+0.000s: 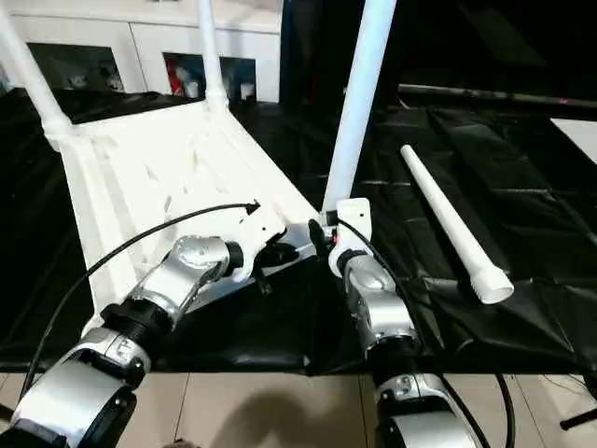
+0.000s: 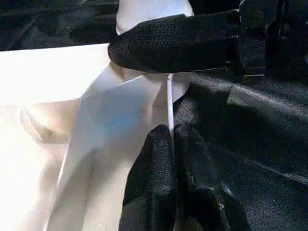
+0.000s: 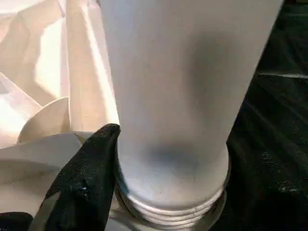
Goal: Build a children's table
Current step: Rotate leg to tighten
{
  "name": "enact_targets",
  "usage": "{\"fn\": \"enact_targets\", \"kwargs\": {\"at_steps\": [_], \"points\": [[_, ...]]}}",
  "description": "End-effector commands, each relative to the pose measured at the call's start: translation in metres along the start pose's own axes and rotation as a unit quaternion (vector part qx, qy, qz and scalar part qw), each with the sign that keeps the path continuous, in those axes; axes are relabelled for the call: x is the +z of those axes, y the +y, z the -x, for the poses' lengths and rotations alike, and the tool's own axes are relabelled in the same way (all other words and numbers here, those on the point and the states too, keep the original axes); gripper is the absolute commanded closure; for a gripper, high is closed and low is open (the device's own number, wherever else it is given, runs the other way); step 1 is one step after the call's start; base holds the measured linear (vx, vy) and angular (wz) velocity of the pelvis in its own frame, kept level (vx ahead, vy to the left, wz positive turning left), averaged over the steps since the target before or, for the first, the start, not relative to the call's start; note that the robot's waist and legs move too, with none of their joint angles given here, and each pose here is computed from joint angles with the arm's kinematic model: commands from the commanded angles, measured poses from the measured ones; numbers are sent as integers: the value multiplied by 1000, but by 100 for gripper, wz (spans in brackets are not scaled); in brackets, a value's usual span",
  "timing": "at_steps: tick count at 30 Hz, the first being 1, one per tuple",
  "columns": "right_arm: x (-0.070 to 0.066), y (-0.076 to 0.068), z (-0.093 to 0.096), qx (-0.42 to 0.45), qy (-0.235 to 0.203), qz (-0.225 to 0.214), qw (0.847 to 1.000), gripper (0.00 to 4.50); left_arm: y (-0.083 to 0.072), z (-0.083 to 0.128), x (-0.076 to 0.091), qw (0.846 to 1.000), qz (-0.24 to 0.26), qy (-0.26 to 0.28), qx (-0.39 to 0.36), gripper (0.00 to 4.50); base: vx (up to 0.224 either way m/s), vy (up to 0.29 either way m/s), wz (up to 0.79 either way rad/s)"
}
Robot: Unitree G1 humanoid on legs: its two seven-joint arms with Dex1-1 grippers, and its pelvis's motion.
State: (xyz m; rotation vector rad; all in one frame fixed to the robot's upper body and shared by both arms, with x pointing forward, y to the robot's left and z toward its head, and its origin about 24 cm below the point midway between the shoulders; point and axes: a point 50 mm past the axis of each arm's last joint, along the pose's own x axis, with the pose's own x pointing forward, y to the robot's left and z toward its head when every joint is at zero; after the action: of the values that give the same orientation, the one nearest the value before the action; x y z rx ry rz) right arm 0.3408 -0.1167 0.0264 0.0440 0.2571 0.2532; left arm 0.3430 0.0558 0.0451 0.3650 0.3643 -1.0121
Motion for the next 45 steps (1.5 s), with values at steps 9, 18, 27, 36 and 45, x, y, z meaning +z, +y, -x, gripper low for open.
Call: {"fn": "enact_targets", "kwargs": {"at_steps": [9, 18, 27, 36, 45], "points": [[-1, 1, 22, 237, 28, 83, 968, 64, 3, 30, -27, 996, 12, -20, -86, 450, 0, 0, 0], [10, -15, 36, 318, 30, 115, 941, 64, 5, 62, -39, 985, 6, -29, -170, 450, 0, 0, 0], [8, -12, 40, 365, 43, 125, 922, 116, 6, 74, -48, 983, 12, -21, -180, 450, 0, 0, 0], [3, -11, 39, 345, 43, 103, 932, 174, 4, 70, -48, 985, 13, -19, -171, 450, 0, 0, 0], [-11, -8, 17, 138, 42, 20, 989, 175, 3, 29, -29, 998, 19, -18, -58, 450, 0, 0, 0]]}}
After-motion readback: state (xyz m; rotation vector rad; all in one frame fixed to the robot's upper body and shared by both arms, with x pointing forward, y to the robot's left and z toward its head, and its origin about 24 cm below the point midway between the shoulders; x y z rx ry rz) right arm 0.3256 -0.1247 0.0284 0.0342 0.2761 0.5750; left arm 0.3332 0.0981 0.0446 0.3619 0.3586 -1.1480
